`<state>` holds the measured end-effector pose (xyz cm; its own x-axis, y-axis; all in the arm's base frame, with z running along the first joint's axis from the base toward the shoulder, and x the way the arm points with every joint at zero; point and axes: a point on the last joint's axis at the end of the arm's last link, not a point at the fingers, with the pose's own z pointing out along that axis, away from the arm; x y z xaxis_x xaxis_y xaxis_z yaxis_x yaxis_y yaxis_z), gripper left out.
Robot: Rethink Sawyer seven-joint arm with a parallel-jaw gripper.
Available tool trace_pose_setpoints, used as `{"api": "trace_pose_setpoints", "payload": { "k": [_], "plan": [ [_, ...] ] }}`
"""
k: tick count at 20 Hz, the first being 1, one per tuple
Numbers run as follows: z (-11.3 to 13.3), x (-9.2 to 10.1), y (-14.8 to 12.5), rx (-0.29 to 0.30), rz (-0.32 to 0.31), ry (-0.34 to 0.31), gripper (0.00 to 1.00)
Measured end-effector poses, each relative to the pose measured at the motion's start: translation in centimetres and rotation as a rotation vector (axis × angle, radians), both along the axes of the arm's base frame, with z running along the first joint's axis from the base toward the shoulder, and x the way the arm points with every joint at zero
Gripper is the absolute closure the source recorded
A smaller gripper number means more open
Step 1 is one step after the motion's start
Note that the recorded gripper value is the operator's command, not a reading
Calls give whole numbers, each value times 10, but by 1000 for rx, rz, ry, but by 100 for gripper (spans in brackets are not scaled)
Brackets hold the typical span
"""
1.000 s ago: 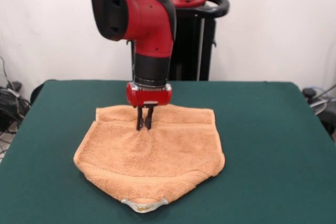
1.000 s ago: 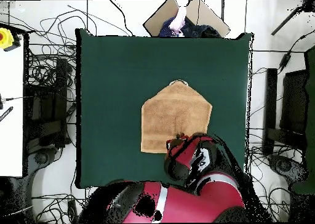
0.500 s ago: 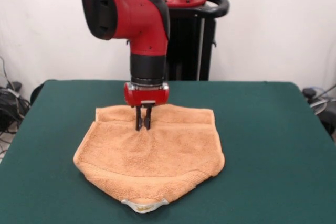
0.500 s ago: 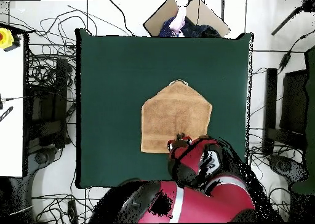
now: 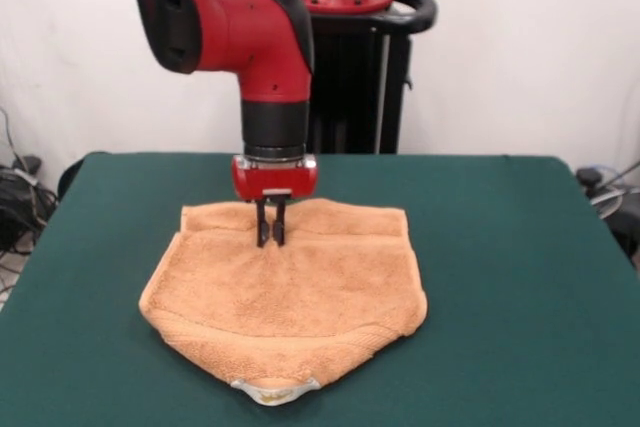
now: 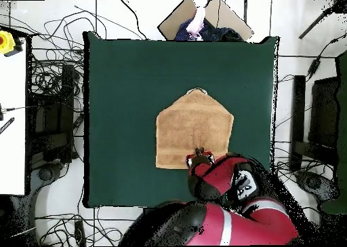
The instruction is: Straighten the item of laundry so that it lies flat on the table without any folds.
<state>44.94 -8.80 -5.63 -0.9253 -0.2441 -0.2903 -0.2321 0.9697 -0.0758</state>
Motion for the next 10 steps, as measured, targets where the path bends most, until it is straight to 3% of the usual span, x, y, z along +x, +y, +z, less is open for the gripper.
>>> {"api": "trace_pose_setpoints", "payload": {
  "k": [3, 10],
  "plan": [
    [1, -9, -4, 1, -27, 22, 100],
    [1, -14, -2, -12, -13, 34, 100]
  ]
}}
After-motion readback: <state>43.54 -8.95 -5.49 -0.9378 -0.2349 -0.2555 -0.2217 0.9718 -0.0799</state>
